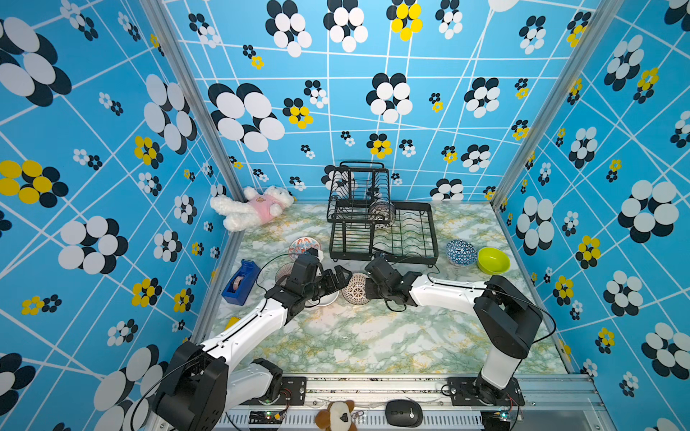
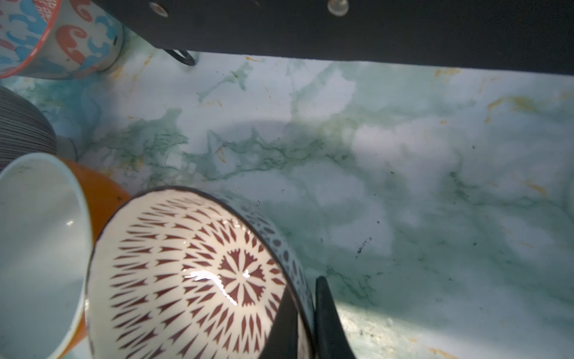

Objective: Load bowls into a dish rack
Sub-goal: Pick up the bowl from the center of the table.

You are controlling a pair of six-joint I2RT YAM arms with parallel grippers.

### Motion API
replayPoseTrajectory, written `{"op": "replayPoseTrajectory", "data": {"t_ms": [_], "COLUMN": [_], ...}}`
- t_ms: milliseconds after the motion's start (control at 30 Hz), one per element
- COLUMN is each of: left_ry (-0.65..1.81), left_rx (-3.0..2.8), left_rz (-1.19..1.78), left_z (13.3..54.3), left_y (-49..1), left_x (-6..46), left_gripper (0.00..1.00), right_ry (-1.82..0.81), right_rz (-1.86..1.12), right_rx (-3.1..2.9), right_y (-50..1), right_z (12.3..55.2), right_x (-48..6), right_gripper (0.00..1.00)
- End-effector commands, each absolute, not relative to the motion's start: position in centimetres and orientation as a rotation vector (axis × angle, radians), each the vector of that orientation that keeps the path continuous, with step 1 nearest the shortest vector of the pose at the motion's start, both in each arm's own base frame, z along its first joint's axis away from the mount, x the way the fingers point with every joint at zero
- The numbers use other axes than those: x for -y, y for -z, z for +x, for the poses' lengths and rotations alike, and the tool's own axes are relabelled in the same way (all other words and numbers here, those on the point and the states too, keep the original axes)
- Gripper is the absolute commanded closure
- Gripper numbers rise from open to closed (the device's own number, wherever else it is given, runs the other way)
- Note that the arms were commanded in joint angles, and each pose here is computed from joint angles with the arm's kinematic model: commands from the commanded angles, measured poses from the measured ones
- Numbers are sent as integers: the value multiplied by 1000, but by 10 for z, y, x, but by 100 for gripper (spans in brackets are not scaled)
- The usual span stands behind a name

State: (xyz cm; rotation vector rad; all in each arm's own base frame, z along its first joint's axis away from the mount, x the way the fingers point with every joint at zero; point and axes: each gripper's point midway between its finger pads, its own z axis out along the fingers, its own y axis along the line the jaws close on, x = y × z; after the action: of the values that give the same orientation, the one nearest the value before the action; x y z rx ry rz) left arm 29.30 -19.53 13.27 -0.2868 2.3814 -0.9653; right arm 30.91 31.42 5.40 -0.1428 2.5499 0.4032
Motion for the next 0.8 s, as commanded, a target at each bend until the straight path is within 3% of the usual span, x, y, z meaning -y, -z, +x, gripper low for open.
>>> {"op": "replayPoseTrajectory", "data": {"t_ms": [0,467,767], "left_ry": [965,973,1005], "left_rx": [-2353,-2360,-2371], "left_rz": [-274,-155,-109], "left_z": [295,294,299], "left_y": [-145,-152,-149], "left_x": [199,234,261], "left_gripper": [1,0,14], "right_ry": [-338,-224,-272], "right_rz": [-123,-56,14], "right_rx": [-2522,-2298,-2184], "right_y": [-58,-125,-159], "right_z": [307,320,326], "right_x": [-298,-259,-254], "right_gripper": [100,100,100]}}
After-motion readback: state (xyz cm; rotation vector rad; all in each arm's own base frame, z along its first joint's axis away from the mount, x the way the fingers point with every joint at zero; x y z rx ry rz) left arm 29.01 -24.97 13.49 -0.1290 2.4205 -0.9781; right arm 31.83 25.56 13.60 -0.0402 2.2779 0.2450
